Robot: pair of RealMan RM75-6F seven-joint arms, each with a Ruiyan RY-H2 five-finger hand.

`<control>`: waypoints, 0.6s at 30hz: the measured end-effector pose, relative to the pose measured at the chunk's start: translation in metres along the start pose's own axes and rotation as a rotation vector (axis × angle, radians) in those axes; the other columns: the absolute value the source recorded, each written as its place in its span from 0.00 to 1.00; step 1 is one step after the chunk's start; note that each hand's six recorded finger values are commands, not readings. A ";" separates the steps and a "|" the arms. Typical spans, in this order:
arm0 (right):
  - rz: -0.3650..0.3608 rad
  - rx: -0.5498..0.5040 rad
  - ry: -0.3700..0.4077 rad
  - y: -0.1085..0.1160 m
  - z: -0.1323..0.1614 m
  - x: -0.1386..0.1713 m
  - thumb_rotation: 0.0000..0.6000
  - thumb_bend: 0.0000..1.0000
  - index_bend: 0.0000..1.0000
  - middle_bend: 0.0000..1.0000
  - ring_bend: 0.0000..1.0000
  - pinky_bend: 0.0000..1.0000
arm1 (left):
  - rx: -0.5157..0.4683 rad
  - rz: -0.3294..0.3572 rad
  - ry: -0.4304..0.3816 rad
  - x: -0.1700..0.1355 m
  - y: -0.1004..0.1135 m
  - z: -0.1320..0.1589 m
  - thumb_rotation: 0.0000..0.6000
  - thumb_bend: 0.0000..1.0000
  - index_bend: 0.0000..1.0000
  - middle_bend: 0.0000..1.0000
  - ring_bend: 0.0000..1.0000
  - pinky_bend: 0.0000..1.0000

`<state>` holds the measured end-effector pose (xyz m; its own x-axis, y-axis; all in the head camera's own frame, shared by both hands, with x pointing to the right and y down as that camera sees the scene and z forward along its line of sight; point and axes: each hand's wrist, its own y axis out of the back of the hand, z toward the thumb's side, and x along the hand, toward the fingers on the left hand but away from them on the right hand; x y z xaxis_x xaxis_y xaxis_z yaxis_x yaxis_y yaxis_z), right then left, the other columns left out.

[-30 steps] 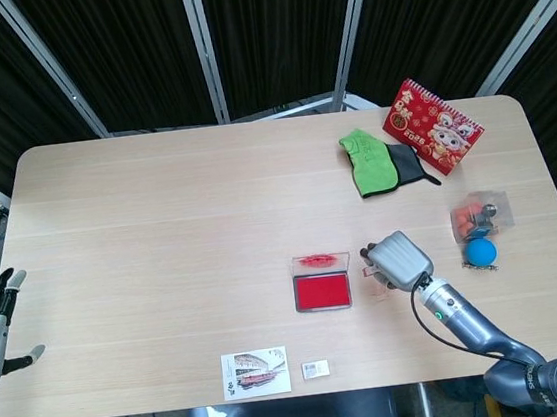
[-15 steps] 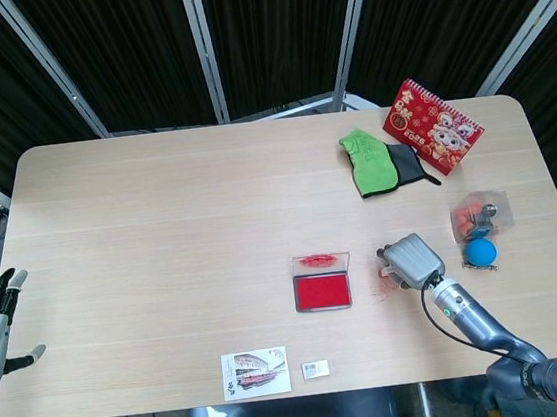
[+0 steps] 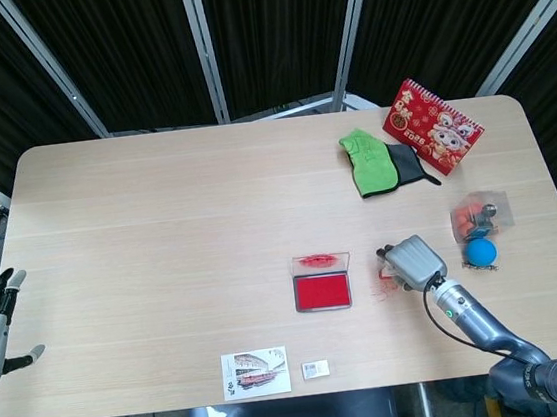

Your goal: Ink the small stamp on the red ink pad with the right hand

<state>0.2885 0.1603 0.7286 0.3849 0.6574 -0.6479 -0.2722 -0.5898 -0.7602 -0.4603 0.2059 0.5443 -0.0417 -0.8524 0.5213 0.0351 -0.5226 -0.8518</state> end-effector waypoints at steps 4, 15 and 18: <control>-0.005 0.000 -0.002 0.000 0.000 0.001 1.00 0.29 0.36 0.45 0.73 1.00 | 0.000 0.001 0.000 0.000 0.000 0.000 1.00 0.00 0.00 0.00 0.00 0.00; -0.094 -0.019 -0.004 0.027 -0.006 0.018 1.00 0.28 0.36 0.45 0.73 1.00 | -0.006 0.002 -0.001 -0.002 0.002 0.000 1.00 0.00 0.00 0.00 0.00 0.00; -0.146 -0.036 -0.003 0.045 -0.011 0.034 1.00 0.28 0.35 0.45 0.73 1.00 | -0.014 0.004 -0.005 -0.004 0.003 0.000 1.00 0.00 0.00 0.00 0.00 0.00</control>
<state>0.2988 0.1513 0.6732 0.4152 0.7391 -0.5304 -0.1812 -0.5041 -0.8444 -0.4603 0.2074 0.5393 -0.0369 -0.8544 0.5182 0.0211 -0.5191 -0.8544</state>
